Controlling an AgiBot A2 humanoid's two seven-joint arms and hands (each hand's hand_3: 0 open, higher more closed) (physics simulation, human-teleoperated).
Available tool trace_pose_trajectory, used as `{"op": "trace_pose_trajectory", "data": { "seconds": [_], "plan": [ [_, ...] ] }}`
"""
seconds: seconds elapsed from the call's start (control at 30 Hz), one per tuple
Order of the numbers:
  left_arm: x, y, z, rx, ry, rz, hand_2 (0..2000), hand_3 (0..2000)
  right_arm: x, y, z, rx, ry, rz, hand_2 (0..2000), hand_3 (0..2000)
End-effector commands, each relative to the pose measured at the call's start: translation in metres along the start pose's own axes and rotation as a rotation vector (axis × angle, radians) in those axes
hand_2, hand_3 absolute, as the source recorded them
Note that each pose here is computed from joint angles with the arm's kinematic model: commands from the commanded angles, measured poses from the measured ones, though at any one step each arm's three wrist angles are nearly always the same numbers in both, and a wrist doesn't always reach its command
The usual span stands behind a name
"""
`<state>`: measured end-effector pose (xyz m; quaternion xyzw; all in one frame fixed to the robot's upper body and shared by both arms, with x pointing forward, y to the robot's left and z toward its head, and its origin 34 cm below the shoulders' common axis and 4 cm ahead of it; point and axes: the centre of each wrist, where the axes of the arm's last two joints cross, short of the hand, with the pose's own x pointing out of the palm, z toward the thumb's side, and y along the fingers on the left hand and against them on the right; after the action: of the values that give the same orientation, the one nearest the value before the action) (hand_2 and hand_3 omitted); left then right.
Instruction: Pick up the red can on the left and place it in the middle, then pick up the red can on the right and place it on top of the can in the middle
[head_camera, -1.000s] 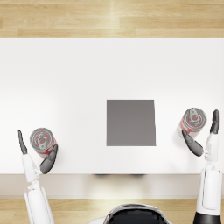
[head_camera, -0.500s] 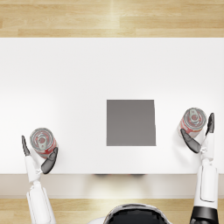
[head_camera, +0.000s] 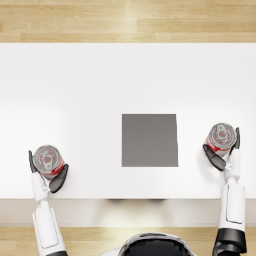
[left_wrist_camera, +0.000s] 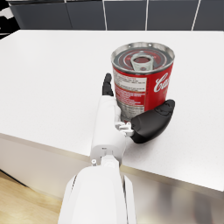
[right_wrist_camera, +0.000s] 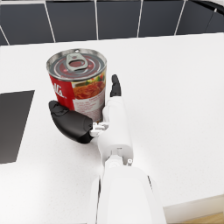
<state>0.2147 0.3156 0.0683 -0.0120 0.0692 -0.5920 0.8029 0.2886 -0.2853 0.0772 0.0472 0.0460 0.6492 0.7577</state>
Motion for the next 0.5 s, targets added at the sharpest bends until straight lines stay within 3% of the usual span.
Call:
{"op": "trace_pose_trajectory", "data": {
  "seconds": [0.03,0.23,0.27,0.3,0.33,0.4,0.43,0.5],
  "plan": [
    [0.0,0.01,0.001,0.005,-0.004,0.006,0,0,-0.002,-0.007,0.004,-0.004,-0.012,-0.013,0,0],
    [0.001,0.016,0.003,0.021,-0.013,0.017,0,0,0.0,-0.012,0.004,-0.002,-0.029,-0.015,0,0],
    [0.0,0.014,0.005,0.031,-0.015,0.019,1361,327,0.001,-0.01,0.007,-0.023,-0.029,-0.013,0,0],
    [0.001,0.014,0.007,0.037,-0.015,0.006,2000,653,0.001,-0.007,0.011,-0.046,-0.032,-0.016,1361,327],
    [0.002,0.01,0.012,0.056,-0.014,-0.01,2000,980,0.003,-0.005,0.018,-0.071,-0.03,0.006,2000,653],
    [0.009,0.006,0.028,0.104,-0.011,-0.05,2000,1520,0.011,0.003,0.04,-0.159,-0.021,0.04,2000,1307],
    [0.012,0.006,0.038,0.134,-0.01,-0.06,2000,1520,0.014,0.004,0.048,-0.189,-0.02,0.044,2000,1520],
    [0.027,0.005,0.062,0.221,-0.003,-0.116,2000,1520,0.023,0.008,0.07,-0.272,-0.014,0.088,2000,1520]
  ]
}}
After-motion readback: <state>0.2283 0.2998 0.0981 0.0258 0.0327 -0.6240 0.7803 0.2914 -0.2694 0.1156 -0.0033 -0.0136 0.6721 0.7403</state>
